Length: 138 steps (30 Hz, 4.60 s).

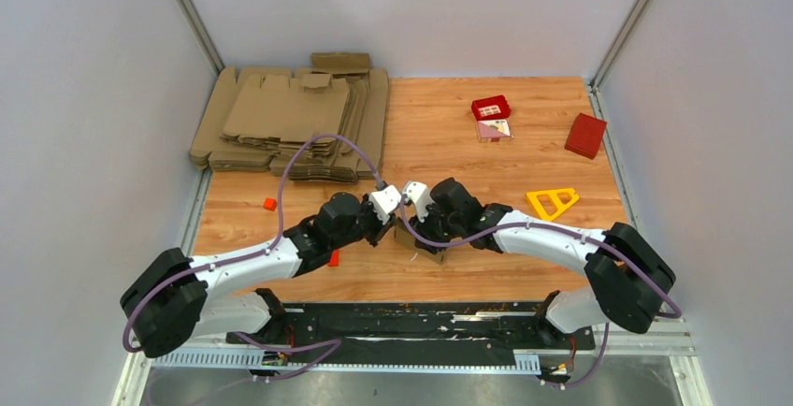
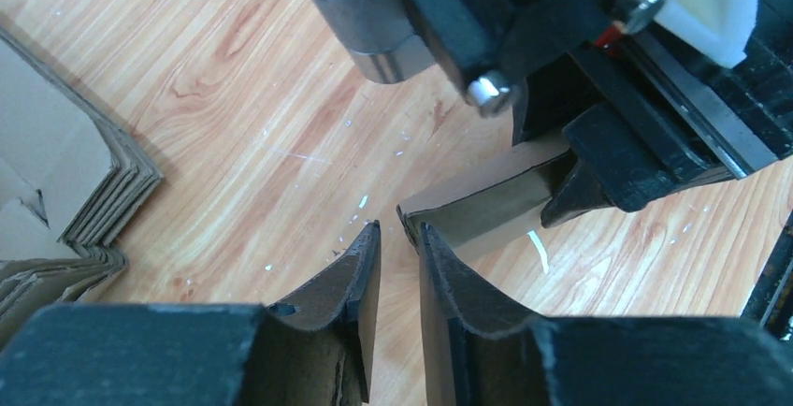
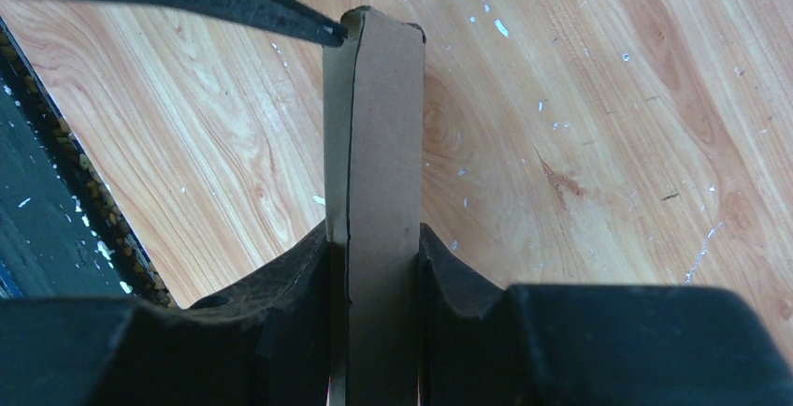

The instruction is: Fold the paper box

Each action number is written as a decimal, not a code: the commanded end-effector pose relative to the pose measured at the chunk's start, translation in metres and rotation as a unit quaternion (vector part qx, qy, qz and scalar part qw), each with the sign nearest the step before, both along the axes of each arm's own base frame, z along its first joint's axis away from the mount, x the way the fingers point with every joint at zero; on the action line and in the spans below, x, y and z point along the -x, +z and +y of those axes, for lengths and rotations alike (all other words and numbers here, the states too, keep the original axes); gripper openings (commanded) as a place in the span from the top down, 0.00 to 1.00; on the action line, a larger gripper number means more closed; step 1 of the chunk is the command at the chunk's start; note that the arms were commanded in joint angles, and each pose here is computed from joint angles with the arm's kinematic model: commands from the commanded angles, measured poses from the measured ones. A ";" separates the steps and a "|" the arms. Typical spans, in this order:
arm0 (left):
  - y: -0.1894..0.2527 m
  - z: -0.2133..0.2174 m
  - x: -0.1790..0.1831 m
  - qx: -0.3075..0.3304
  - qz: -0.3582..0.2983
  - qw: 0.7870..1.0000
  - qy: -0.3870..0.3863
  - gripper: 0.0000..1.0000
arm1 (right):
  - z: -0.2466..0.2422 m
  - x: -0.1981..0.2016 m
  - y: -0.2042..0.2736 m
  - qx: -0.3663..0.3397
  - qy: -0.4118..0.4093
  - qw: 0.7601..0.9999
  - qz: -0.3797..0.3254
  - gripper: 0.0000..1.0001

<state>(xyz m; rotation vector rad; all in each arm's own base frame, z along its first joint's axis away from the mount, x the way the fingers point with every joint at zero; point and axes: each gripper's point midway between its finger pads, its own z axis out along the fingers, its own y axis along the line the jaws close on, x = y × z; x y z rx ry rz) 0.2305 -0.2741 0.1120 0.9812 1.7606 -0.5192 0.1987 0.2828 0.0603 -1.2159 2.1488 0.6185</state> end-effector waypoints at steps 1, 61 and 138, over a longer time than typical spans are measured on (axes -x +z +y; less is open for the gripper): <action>0.027 -0.008 -0.006 0.071 -0.002 0.997 -0.006 0.72 | -0.001 0.010 -0.011 0.015 0.017 1.000 0.021 0.80; 0.027 -0.005 -0.027 0.197 0.165 0.962 0.091 0.46 | -0.001 0.009 -0.008 0.013 0.014 1.000 0.018 0.79; 0.033 -0.004 0.000 0.196 0.172 0.965 0.020 1.00 | 0.002 0.009 -0.012 0.013 0.017 1.000 0.023 0.79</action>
